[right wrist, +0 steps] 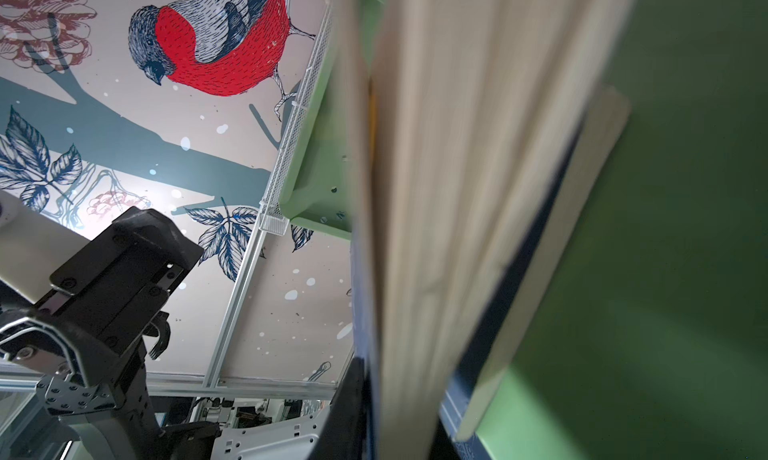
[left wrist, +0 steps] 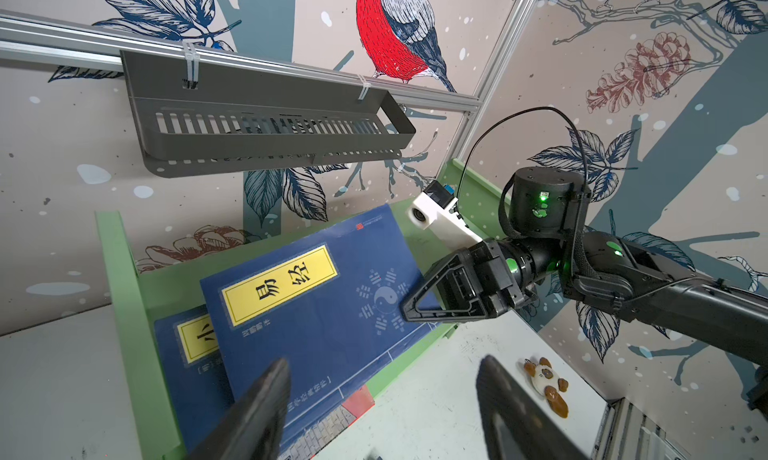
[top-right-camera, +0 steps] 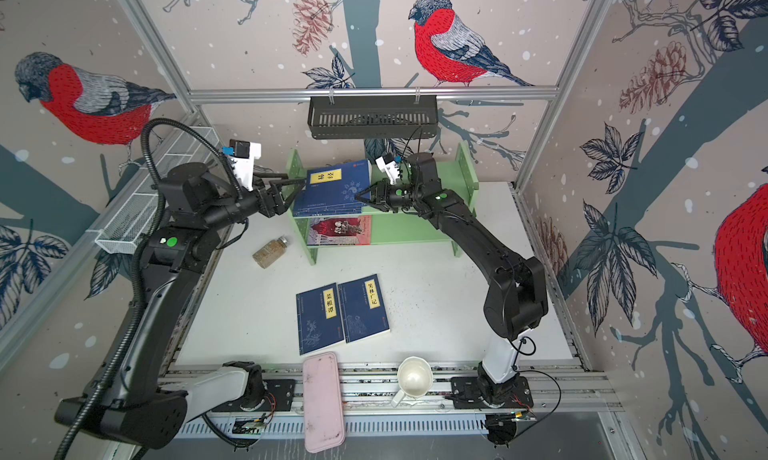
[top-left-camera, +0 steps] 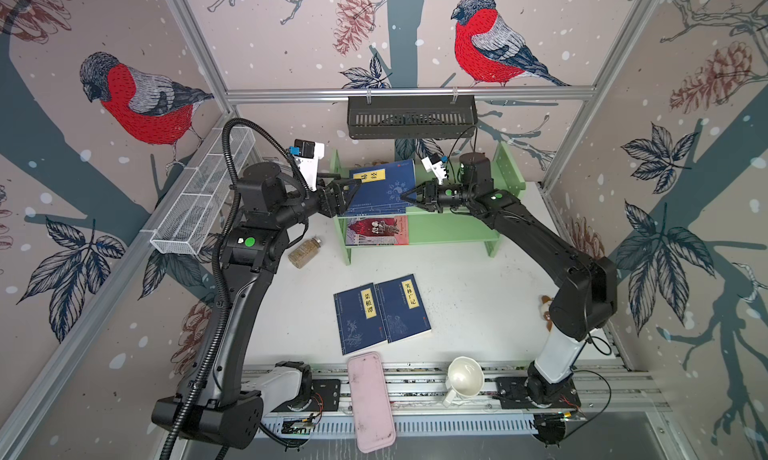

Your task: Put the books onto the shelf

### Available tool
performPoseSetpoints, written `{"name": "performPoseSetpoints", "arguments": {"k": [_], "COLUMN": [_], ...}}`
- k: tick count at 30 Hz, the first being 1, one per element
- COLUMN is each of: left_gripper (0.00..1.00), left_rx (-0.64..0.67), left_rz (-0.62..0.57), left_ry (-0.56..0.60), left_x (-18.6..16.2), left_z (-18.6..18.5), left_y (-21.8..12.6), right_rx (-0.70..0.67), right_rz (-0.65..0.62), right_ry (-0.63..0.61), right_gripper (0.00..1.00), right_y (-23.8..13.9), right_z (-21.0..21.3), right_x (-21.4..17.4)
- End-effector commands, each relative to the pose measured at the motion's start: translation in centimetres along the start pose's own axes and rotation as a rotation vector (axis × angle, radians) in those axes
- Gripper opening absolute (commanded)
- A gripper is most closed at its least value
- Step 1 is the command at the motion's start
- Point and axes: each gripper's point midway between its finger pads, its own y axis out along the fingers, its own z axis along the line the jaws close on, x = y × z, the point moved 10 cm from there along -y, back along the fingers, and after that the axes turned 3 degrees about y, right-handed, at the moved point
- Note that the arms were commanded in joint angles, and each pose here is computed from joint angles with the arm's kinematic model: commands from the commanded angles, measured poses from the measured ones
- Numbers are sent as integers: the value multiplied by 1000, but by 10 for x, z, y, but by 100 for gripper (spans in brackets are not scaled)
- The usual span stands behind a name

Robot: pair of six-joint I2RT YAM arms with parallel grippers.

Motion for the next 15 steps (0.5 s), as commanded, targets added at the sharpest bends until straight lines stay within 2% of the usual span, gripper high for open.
{"name": "performPoseSetpoints", "arguments": {"k": [1, 15], "left_gripper": [71, 71], "left_rx": [-29, -41], "left_rz": [-29, -28], "left_ry": [28, 23], "left_x": [5, 4], "left_z": [-4, -5], "left_y": [-2, -3], "right_rx": [-25, -115], "right_rz": [-20, -40], "right_ry": [-13, -5], "right_gripper": [28, 53], "right_y": [0, 0], "right_z": [0, 2], "right_x": [3, 2]}}
